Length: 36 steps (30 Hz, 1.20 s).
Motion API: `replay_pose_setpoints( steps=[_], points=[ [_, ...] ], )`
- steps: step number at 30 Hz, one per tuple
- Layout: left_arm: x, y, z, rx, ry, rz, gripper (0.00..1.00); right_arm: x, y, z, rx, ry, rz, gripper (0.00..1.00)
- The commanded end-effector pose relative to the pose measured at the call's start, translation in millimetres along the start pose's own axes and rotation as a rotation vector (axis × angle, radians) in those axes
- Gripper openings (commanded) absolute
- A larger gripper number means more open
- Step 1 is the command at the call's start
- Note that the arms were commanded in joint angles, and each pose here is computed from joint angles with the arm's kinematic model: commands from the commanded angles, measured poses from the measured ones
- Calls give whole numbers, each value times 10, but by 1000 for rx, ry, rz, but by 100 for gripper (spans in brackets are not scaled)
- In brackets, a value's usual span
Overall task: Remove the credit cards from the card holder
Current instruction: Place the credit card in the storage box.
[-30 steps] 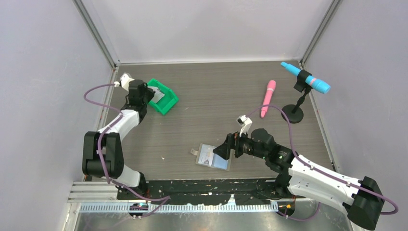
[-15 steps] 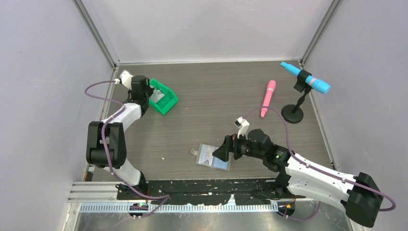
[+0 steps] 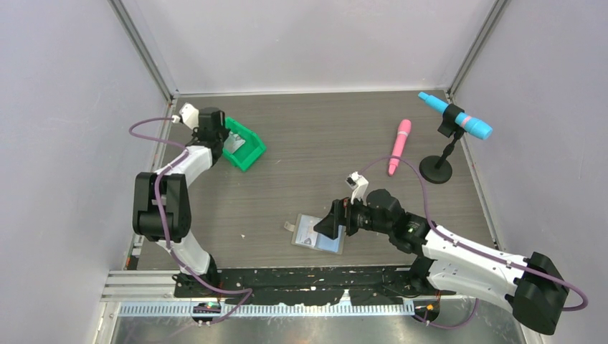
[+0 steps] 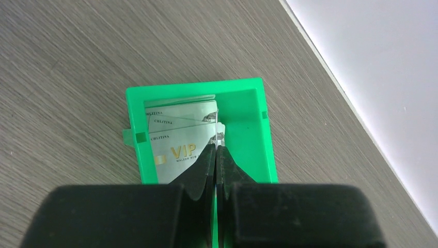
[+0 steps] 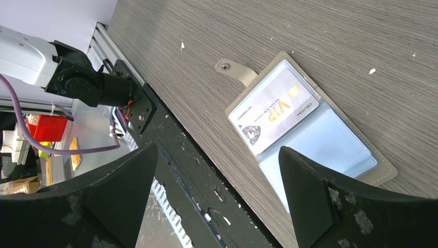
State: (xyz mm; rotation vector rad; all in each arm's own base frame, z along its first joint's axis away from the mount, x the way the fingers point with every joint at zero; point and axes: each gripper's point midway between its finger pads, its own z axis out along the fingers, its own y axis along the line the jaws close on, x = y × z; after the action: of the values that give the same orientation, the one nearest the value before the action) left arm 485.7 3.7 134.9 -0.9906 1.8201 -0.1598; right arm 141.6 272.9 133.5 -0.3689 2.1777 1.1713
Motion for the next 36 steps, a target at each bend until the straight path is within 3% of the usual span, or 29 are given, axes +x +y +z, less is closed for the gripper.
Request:
replay_pose_setpoints(
  steps=[1,20,26,36],
  points=[
    [-65,-42,66,-7,-22,-52,0,-213,186,-21,-42,-43,-38,96],
    [163,25,239,25,1,-3,0,-323,211,-21,-32,-60,-74,96],
    [171,0,247,25,20,29,22,-316,114,-29,3,-49,-78,96],
    [-30,-51,63,18,1,60,40,-450,93,-91,32,-45,-121,95]
  ],
)
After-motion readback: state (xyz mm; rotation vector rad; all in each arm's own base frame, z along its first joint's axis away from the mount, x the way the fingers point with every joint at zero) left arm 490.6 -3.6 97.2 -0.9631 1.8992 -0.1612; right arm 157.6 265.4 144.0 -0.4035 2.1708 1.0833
